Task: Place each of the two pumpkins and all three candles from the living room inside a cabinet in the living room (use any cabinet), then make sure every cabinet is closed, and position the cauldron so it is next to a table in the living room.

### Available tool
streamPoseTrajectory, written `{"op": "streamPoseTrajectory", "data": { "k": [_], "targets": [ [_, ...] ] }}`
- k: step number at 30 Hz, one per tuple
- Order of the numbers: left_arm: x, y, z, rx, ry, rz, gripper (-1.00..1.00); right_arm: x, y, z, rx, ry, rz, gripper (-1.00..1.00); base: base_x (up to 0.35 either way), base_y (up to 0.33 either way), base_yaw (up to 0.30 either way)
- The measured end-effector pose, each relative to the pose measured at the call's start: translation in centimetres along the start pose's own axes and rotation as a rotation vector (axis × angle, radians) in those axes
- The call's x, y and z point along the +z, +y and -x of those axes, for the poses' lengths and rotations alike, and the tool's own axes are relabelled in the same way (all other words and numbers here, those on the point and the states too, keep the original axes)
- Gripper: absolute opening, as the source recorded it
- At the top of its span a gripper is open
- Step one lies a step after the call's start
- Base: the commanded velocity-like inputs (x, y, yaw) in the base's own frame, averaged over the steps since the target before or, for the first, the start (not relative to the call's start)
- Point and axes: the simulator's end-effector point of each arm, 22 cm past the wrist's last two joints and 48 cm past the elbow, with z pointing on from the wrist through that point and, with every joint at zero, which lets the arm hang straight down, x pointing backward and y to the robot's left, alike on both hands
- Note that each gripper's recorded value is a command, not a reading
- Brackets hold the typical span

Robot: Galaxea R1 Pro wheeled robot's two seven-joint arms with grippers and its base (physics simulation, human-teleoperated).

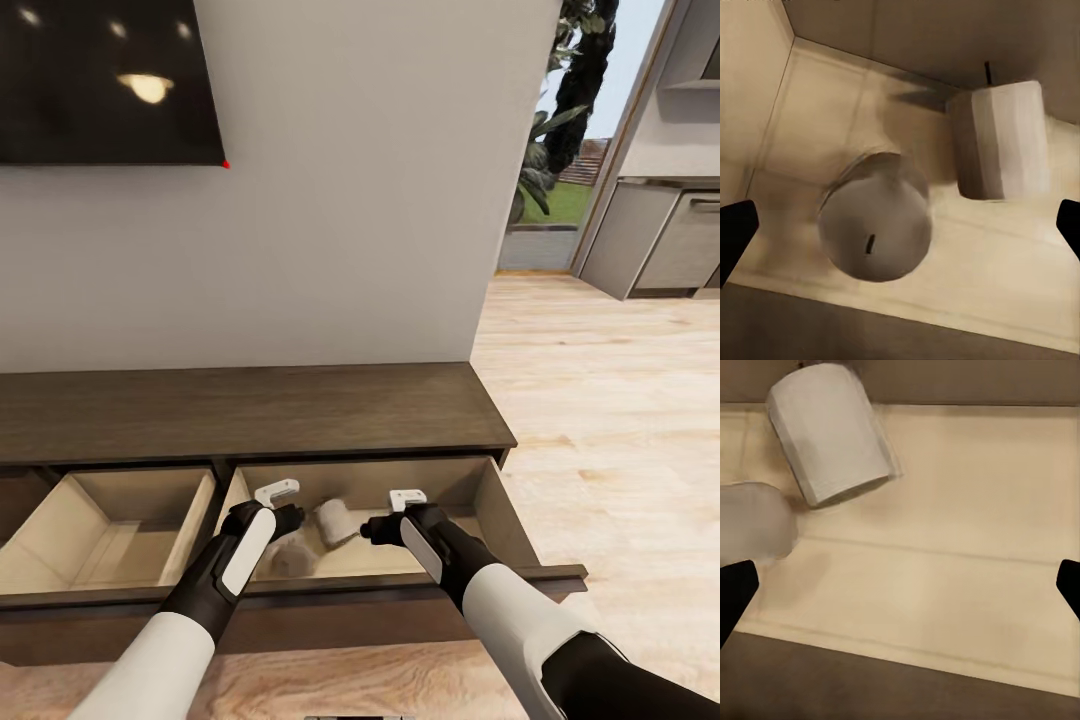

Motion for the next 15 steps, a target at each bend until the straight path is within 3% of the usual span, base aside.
{"op": "streamPoseTrajectory", "data": {
  "k": [15],
  "targets": [
    [-3.7,-1.4,3.8,-0.017,-0.091,-0.051,1.0,-2.8,0.6,2.6,-0.014,-0.059,-0.002,1.0,0.0,0.0,0.0]
  ]
}}
